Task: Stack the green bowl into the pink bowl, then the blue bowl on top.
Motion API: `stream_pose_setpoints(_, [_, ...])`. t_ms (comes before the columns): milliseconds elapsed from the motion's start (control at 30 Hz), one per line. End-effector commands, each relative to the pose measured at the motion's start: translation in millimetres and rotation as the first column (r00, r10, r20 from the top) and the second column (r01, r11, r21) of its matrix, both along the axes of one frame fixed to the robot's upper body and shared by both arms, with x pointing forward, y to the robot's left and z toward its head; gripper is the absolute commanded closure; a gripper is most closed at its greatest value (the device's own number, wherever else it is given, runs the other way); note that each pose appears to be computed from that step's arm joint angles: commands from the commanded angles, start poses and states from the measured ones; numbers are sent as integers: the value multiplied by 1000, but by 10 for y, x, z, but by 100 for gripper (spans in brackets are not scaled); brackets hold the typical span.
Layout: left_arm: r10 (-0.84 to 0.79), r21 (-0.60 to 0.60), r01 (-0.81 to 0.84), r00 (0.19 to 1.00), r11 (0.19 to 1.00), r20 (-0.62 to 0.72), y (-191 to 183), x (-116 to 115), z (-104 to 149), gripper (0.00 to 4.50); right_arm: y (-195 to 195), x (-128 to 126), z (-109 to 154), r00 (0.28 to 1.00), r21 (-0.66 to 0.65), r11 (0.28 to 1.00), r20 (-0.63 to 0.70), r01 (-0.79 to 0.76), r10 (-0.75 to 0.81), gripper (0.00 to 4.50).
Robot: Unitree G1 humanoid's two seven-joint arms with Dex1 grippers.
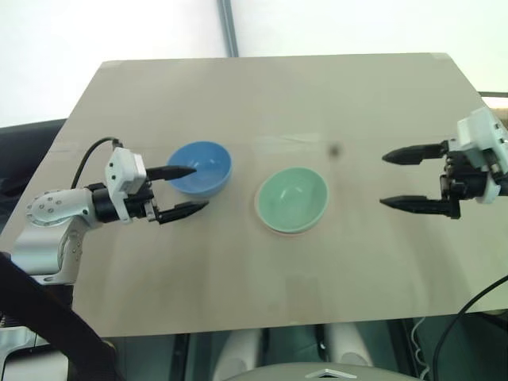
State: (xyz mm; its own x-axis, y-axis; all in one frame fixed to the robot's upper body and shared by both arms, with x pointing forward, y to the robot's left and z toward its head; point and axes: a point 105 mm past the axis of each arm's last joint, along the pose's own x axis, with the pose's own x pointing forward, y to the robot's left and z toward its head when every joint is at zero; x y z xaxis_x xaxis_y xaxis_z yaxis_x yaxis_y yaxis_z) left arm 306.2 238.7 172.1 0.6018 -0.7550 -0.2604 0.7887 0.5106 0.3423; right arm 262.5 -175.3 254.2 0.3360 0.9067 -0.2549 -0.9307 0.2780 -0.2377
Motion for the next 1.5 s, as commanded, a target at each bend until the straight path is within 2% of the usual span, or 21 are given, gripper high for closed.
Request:
stream_pose_setpoints(33, [92,130,-96,995,987,36,145,139,-34,38,40,-140,197,999,54,998,50,-12,9,7])
stream_pose_setpoints(367, [58,330,-92,992,939,111,215,301,-206,38,34,-141,149,998,37,999,47,29,-31,7])
stream_pose_setpoints(567, [26,356,-72,991,932,134,162,341,-206,38,34,-137,134,998,37,999,51,36,-38,7])
stream_pose_setpoints(667, [43,358,-101,985,928,167,176,381,-178,110,29,-133,123,998,37,999,53,39,-41,0])
stream_pose_setpoints(700, [34,357,-95,984,929,174,166,379,-167,150,26,-130,118,998,36,999,54,40,-42,0])
stream_pose_setpoints(900, [12,349,-75,984,934,180,133,371,-151,444,14,-125,98,997,35,998,54,44,-46,0])
stream_pose_setpoints(1133, [-71,369,-1,981,929,180,26,363,-27,444,-3,-115,84,997,36,998,54,48,-50,0])
stream_pose_setpoints(1267, [-260,387,158,938,909,229,-345,373,309,444,3,-127,93,998,43,998,55,35,-37,0])
stream_pose_setpoints(1400, [-536,487,356,788,798,302,-916,215,576,444,8,-166,104,999,54,999,50,9,-12,0])
stream_pose_setpoints(1500, [-680,524,479,666,704,307,-1246,52,649,444,5,-178,132,998,70,998,67,-5,0,0])
